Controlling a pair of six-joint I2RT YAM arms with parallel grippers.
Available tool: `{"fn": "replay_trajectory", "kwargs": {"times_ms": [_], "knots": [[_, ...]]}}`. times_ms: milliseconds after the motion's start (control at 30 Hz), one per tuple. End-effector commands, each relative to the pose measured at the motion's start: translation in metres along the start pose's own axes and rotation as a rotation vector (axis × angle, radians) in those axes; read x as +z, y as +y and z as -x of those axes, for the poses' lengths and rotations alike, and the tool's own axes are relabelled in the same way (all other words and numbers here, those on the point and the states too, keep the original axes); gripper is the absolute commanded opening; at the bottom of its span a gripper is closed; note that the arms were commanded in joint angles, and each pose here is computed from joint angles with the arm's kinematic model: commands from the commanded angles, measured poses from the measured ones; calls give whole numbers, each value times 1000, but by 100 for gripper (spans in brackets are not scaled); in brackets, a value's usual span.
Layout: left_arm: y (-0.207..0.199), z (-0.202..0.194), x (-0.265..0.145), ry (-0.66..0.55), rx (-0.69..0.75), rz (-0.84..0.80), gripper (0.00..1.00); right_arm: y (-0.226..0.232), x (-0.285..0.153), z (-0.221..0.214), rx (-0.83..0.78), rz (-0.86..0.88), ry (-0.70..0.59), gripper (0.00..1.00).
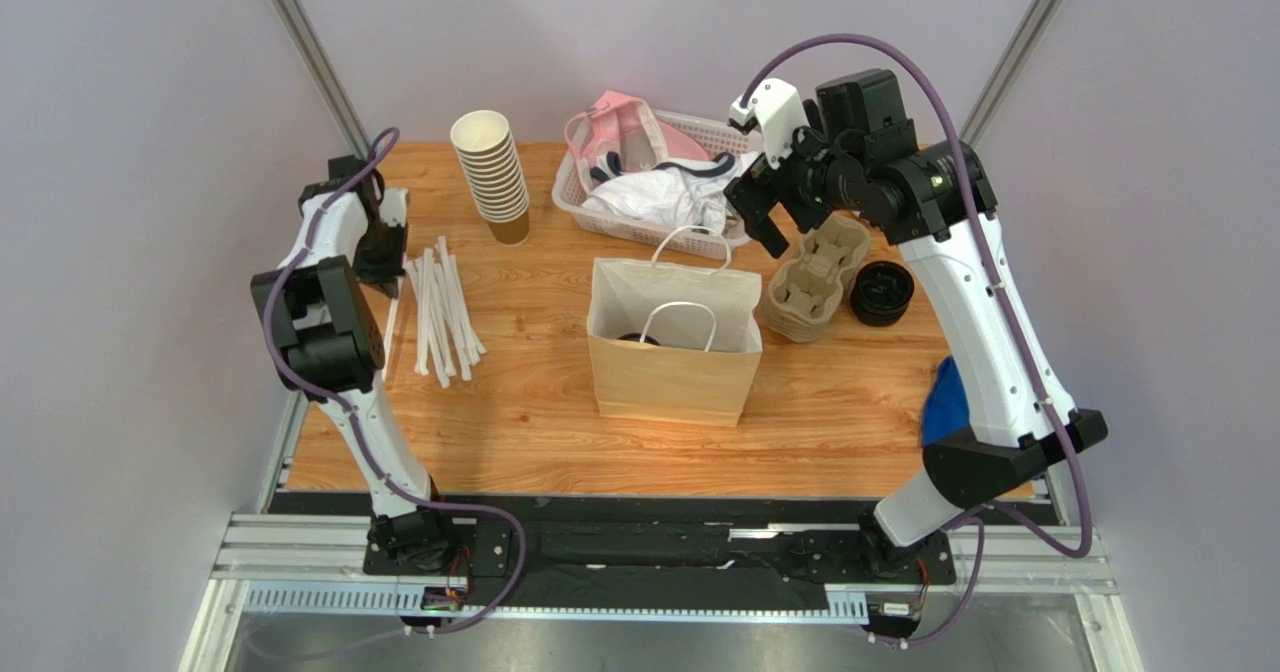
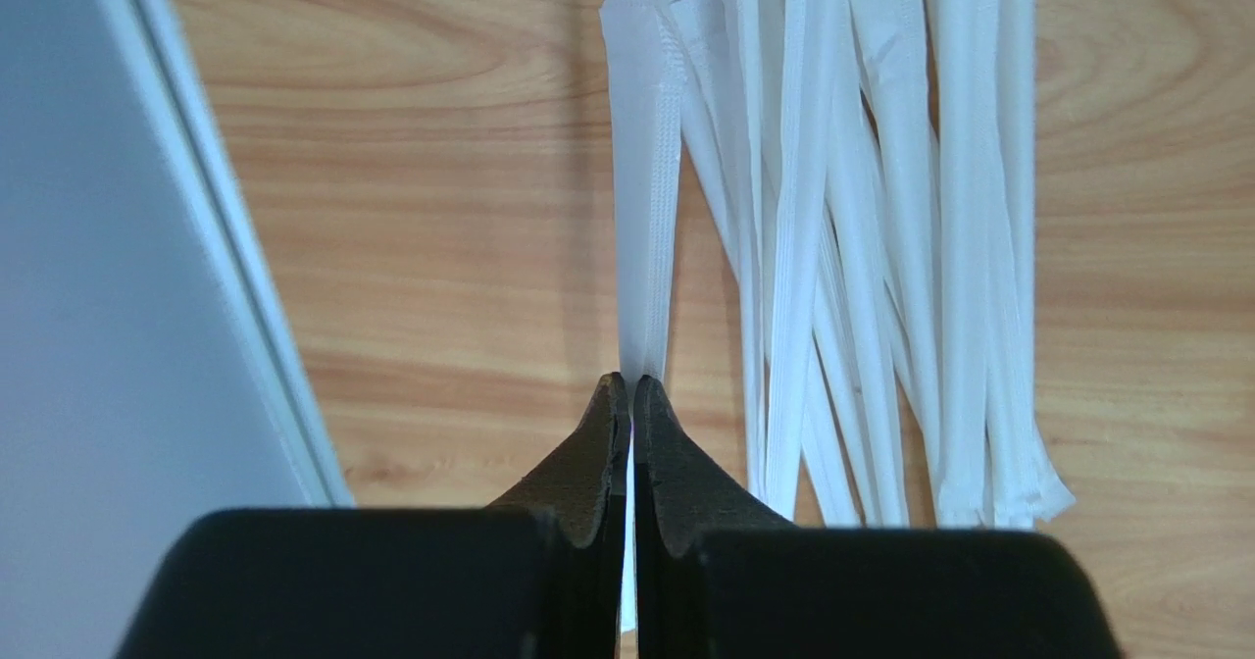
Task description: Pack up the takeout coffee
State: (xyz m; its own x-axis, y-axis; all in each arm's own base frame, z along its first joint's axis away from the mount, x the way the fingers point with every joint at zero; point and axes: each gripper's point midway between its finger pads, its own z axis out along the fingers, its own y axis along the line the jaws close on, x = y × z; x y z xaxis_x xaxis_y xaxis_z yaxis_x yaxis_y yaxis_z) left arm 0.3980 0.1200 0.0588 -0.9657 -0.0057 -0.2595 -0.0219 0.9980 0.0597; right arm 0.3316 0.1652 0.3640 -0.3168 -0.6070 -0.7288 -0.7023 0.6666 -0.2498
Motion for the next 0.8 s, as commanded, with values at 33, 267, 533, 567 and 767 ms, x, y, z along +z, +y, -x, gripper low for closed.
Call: {"fn": "replay_trajectory", "kwargs": {"times_ms": [33, 267, 533, 567, 767], "knots": [[12, 27, -84, -173, -32, 63, 0, -1, -21, 16, 19, -31, -117, 100], [-49, 62, -199, -500, 20, -193, 0, -8, -40, 35, 121, -31, -223, 100], [-193, 76, -377, -957, 423, -568, 0, -17, -59, 49, 239, -15, -317, 100], [-208, 73, -394, -1001, 475, -601, 0, -17, -60, 50, 247, -14, -322, 100], [-289, 29, -464, -1199, 805, -852, 0, -20, -64, 47, 286, -10, -330, 100]]}}
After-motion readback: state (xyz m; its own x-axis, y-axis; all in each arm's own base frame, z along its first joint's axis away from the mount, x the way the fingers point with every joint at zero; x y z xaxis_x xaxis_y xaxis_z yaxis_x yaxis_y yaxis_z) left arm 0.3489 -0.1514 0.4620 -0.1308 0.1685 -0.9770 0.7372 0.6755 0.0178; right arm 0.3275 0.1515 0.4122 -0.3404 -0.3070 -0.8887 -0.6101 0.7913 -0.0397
